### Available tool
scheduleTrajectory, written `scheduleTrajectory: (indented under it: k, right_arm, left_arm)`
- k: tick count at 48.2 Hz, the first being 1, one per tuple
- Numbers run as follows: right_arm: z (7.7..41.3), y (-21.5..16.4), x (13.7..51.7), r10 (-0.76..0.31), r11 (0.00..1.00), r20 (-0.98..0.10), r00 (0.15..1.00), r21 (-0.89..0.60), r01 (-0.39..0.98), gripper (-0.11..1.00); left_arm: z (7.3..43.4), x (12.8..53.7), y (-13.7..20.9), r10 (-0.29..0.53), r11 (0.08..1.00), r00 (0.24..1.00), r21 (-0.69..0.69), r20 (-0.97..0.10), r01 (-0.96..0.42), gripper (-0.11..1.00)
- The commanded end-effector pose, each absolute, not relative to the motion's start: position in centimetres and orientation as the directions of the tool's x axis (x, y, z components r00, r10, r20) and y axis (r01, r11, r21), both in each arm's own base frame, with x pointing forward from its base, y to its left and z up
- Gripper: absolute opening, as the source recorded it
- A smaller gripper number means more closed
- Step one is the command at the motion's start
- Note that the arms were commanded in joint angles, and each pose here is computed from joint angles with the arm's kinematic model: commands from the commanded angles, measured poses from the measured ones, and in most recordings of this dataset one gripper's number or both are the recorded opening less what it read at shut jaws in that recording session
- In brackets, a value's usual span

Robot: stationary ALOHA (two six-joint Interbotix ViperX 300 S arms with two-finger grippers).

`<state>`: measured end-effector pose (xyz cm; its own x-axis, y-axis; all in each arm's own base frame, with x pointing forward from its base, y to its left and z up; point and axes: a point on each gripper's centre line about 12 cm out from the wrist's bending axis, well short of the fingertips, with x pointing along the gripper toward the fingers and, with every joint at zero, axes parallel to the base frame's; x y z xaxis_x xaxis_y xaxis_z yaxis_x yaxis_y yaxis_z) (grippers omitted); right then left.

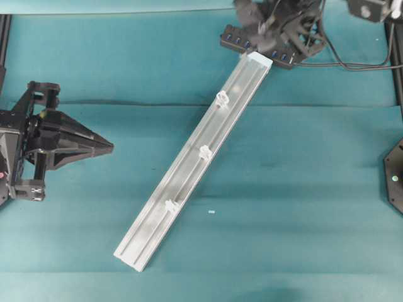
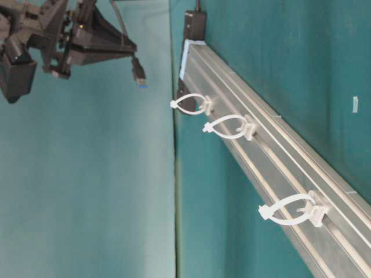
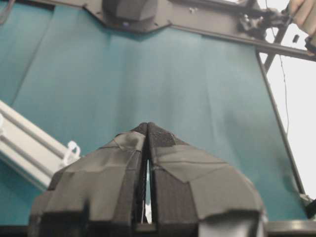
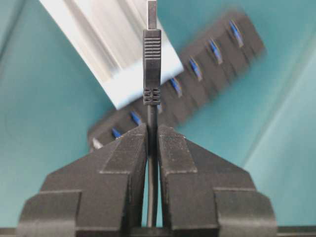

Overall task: Pass the USB cable through three rings with both arms.
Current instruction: 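Lift the cable with the right gripper toward the rail's far end, then insert the USB plug through the first ring with the right gripper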

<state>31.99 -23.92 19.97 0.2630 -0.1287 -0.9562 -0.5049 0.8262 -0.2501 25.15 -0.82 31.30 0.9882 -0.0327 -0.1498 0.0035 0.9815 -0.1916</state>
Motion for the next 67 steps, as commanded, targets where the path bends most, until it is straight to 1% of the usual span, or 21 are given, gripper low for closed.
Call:
scheduleTrajectory:
  k: [1,13,19,44,58,67]
  right_arm:
    - [19.9,-23.9,32.4,-0.130,0.818,-0.952,0.277,-0.261,-0.513,0.08]
    - [18.6,-23.9,32.7,-0.113,0.811,-0.960,0.256,-0.238,-0.535,0.08]
    - [17.9,-23.7,33.0,-0.103,0.787,-0.963,0.248,-0.231,-0.571,0.08]
    - [16.9,-23.6,33.8,-0.101,0.777,-0.963,0.248,-0.233,-0.586,0.08]
    - [16.0,-22.2,34.8,-0.079,0.752,-0.969,0.235,-0.213,-0.623,0.08]
    - [16.0,-22.1,34.8,-0.073,0.749,-0.969,0.236,-0.209,-0.628,0.08]
  left_arm:
    - [32.6,25.3,-0.8,-0.032,0.982,0.993,-0.188,-0.115,0.010,-0.01]
    - [32.6,25.3,-0.8,-0.032,0.982,0.993,-0.188,-0.115,0.010,-0.01]
    - [32.5,25.3,-0.8,-0.032,0.982,0.992,-0.191,-0.121,0.008,-0.01]
    - [32.1,25.3,-0.7,-0.030,0.981,0.990,-0.195,-0.141,0.002,-0.01]
    - [32.1,25.3,-0.5,-0.020,0.981,0.989,-0.195,-0.144,-0.008,-0.01]
    - [32.1,25.2,-0.5,-0.020,0.980,0.989,-0.198,-0.144,-0.009,-0.01]
